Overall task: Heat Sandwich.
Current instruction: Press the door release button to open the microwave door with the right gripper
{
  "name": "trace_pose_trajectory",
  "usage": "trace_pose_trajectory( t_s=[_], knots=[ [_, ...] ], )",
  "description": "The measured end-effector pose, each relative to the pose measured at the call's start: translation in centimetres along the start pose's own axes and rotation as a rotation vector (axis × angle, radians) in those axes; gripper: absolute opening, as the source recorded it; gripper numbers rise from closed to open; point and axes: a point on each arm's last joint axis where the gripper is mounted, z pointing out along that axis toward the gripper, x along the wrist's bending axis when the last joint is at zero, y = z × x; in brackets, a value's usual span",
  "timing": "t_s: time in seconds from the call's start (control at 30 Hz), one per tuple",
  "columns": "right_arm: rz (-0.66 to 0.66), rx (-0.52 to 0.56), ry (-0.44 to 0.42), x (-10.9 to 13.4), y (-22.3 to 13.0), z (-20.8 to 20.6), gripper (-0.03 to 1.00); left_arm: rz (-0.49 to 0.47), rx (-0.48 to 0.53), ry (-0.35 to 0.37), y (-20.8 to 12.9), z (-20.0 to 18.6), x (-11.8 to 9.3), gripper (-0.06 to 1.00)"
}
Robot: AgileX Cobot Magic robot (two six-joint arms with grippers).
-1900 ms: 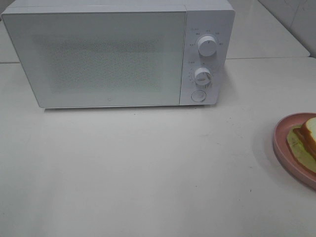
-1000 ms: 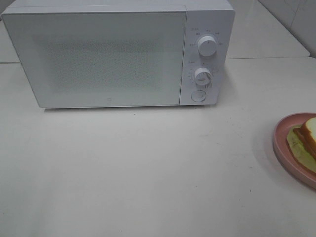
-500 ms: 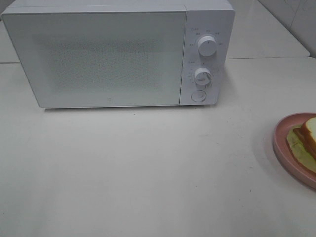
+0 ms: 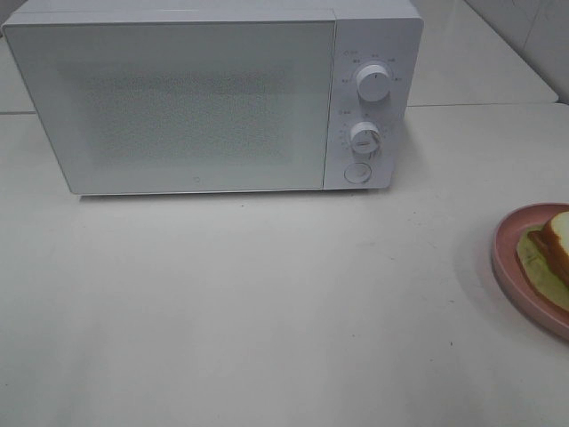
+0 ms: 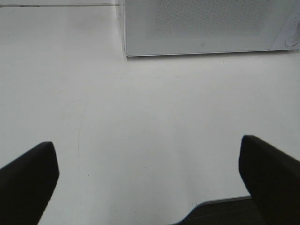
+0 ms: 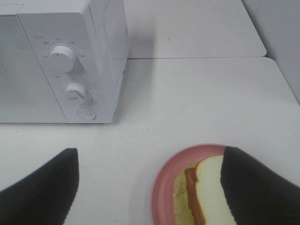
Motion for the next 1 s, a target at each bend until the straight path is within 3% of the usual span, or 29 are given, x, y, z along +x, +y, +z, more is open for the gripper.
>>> trace_pose_trajectory(
  t_s=[0.53,1.0],
  knots=[
    [-0.007,0.005,0.015,0.4,1.1,5.8,0.76,0.0,0.0,0.0,0.0,0.0,0.0,0.97],
    [-0.003,-0.062,0.047,1.0,1.2,12.2,0.76,0.0,0.0,0.0,0.0,0.0,0.0,0.97]
  ],
)
